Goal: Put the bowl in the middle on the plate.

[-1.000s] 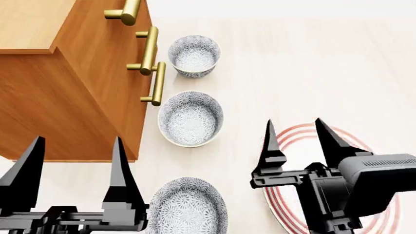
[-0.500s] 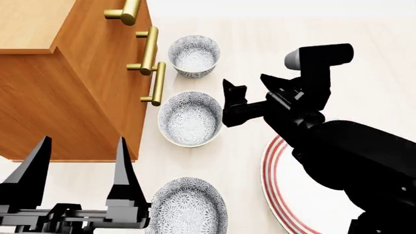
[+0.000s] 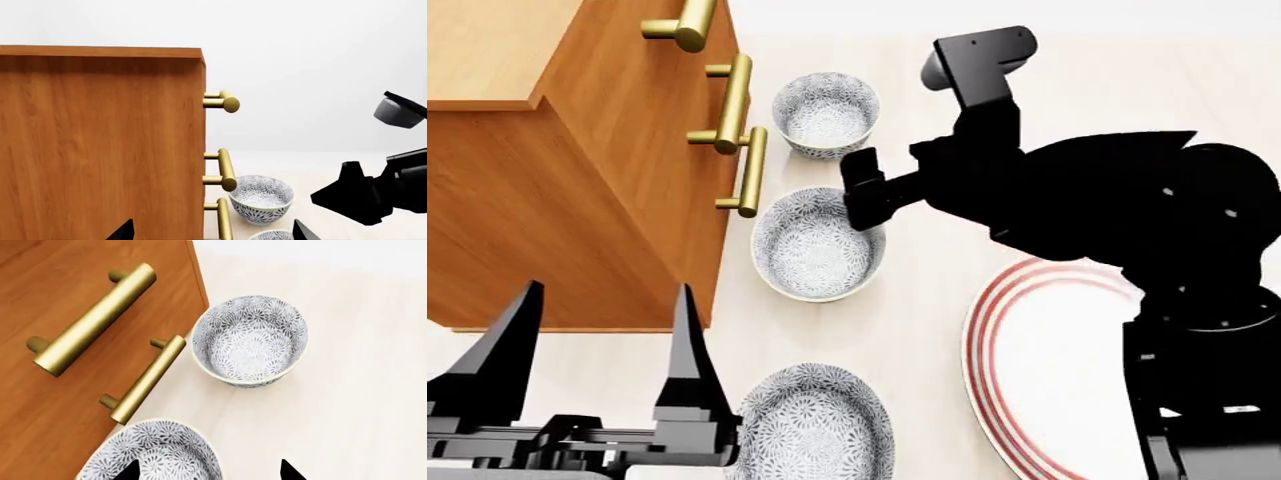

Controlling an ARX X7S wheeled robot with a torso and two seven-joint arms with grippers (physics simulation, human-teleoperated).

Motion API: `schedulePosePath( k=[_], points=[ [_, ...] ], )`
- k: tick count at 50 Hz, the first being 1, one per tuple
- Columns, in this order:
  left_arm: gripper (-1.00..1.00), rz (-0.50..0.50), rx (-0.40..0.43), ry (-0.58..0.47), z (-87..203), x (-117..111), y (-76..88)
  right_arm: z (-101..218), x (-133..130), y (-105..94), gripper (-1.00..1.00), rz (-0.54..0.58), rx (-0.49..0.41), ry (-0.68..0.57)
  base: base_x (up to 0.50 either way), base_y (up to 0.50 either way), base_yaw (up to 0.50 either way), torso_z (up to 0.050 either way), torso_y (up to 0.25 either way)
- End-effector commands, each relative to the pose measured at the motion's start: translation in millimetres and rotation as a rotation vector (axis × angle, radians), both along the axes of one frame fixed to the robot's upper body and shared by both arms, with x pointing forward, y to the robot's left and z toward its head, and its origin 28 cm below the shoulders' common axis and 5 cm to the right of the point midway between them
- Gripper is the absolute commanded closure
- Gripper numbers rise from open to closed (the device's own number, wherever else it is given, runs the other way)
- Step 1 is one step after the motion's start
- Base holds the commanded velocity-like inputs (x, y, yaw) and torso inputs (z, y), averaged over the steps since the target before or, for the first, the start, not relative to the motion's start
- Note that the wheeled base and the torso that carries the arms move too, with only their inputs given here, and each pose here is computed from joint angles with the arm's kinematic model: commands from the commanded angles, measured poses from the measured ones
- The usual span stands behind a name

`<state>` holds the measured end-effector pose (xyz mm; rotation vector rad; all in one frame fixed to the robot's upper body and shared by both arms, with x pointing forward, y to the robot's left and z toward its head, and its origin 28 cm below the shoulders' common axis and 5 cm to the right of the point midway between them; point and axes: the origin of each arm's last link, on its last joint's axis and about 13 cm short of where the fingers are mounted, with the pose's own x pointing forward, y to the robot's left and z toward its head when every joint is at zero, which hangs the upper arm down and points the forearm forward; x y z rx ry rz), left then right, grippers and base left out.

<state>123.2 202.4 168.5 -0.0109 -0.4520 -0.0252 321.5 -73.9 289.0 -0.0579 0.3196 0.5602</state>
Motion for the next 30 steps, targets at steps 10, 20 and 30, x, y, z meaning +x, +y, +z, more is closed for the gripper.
schedulePosePath(
  k=[10,20,30],
  points=[
    [-1.0,0.001,0.01,0.003,0,0,-0.2,-7,29,8.7,-1.0,0.002,-0.086,0.279,0.0,0.0,0.0,0.0,0.0],
    [-1.0,0.001,0.01,0.005,-1,1,0.1,-10,35,8.6,-1.0,-0.027,-0.11,0.334,0.0,0.0,0.0,0.0,0.0],
    [-1.0,0.004,0.015,0.007,-3,2,-0.1,-21,43,12.6,-1.0,-0.032,-0.114,0.348,0.0,0.0,0.0,0.0,0.0]
  ],
)
